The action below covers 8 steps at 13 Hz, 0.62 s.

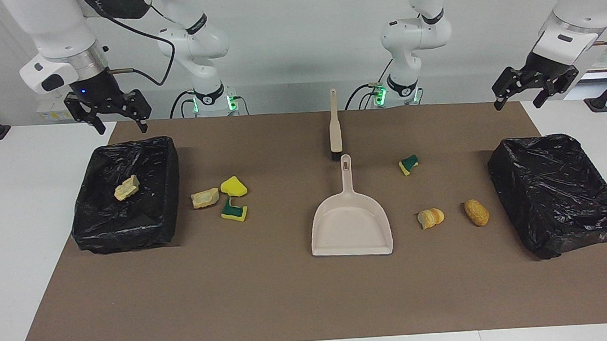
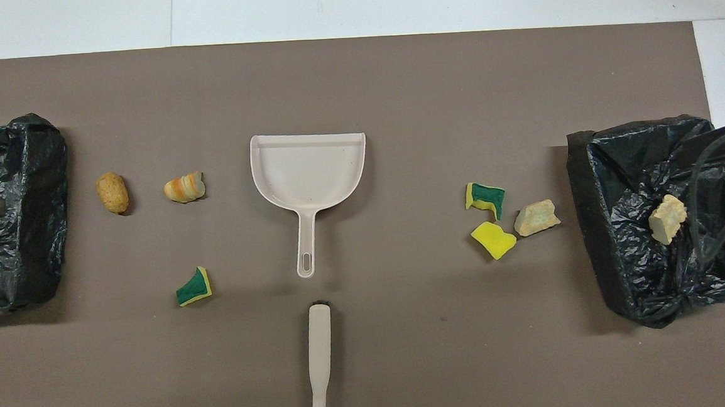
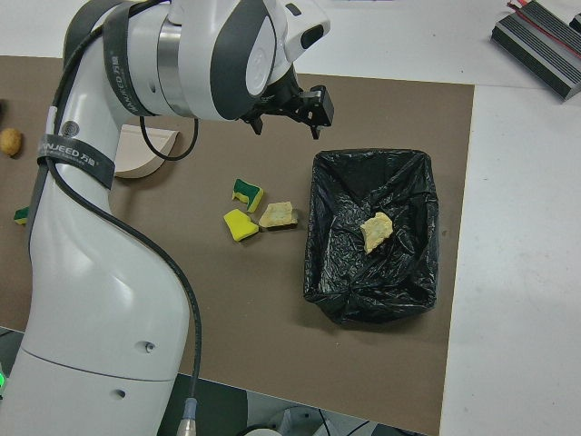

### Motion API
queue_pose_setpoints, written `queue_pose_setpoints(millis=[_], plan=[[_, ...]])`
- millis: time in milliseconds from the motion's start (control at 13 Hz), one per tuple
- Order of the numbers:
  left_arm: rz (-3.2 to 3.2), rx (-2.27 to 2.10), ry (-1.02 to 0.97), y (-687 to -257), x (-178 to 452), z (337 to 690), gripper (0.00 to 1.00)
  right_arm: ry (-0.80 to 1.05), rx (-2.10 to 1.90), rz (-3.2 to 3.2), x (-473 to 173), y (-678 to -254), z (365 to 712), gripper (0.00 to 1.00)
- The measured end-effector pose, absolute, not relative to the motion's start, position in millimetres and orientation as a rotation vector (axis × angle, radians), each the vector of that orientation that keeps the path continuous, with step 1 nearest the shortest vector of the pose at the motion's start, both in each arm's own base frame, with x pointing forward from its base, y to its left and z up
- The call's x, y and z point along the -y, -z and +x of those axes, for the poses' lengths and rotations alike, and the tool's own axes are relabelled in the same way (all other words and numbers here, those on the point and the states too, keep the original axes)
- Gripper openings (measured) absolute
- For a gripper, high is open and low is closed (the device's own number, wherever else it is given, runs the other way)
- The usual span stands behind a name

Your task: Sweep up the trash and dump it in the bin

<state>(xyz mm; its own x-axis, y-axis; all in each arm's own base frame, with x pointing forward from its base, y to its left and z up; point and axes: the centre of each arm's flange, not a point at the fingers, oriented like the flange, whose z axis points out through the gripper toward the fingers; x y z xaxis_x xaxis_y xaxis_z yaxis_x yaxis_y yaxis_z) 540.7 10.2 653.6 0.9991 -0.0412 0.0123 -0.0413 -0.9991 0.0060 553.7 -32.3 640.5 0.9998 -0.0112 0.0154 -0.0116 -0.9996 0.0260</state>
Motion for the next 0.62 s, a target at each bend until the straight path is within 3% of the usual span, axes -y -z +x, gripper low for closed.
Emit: queue_pose_setpoints(millis=[617], plan=[[3.131,0.049,0.018,-645,-12,525,1.0,0.018,0.005,3.119,27,-638,550,1.0]])
